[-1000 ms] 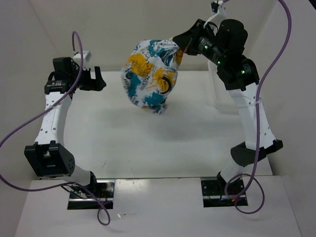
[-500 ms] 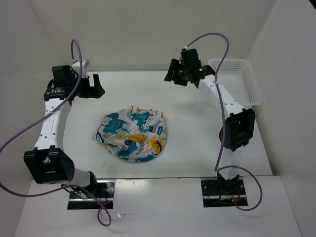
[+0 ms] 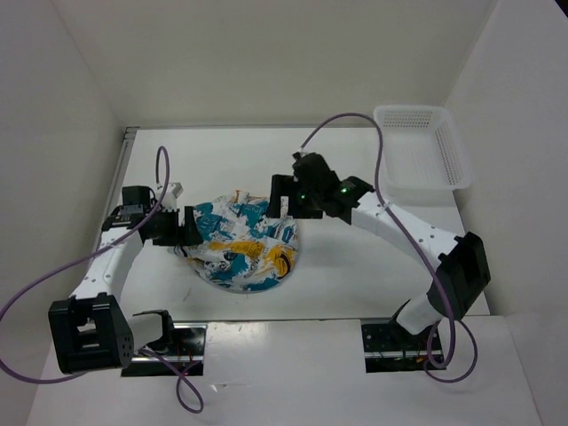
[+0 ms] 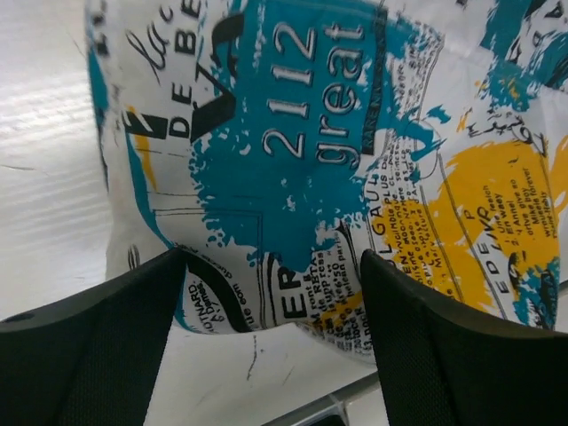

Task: Fold and stack the shorts
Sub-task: Move the shorts to the center of the board, then flatten the shorts out

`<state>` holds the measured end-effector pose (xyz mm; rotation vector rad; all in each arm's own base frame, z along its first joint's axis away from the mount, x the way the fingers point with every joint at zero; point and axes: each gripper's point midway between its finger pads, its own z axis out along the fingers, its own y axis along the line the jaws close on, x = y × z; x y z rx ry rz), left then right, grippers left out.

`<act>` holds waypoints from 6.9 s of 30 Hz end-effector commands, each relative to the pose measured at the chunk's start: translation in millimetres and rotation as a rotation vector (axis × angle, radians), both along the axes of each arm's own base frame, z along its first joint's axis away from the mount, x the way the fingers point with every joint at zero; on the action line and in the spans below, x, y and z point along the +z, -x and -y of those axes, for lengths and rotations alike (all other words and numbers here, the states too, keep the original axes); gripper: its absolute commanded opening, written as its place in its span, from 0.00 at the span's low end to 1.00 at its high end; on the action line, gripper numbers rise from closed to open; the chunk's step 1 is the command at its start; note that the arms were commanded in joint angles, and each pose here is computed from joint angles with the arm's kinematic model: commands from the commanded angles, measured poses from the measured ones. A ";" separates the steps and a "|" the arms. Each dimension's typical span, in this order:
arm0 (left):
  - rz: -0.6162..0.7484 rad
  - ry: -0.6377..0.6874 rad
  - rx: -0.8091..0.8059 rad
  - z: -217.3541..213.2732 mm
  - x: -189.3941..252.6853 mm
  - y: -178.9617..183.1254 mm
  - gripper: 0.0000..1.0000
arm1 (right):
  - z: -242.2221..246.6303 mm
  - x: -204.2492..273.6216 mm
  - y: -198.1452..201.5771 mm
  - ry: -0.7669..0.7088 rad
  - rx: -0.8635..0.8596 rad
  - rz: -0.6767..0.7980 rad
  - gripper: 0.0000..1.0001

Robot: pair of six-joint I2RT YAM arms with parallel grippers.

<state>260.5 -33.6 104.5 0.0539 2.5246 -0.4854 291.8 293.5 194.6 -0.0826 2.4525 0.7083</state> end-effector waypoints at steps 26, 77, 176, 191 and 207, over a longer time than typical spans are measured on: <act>0.326 0.053 -0.120 19.8 109.0 -75.6 0.00 | -160.2 -122.5 60.2 0.394 0.182 0.218 0.51; 0.247 0.160 -0.371 97.7 50.6 -41.0 0.24 | 98.5 -56.5 -10.4 -0.024 -0.242 -0.098 0.27; 0.157 0.039 -0.274 77.4 4.1 -76.8 0.00 | 124.5 -151.7 -11.1 -0.101 -0.367 -0.429 0.00; 0.189 -0.026 -0.034 -5.4 59.5 -104.7 0.90 | 72.4 -109.9 -38.0 -0.103 -0.319 -0.308 0.72; 0.085 0.031 -0.050 16.0 -44.6 24.1 0.70 | 104.9 -81.9 -42.6 -0.049 -0.374 -0.199 0.67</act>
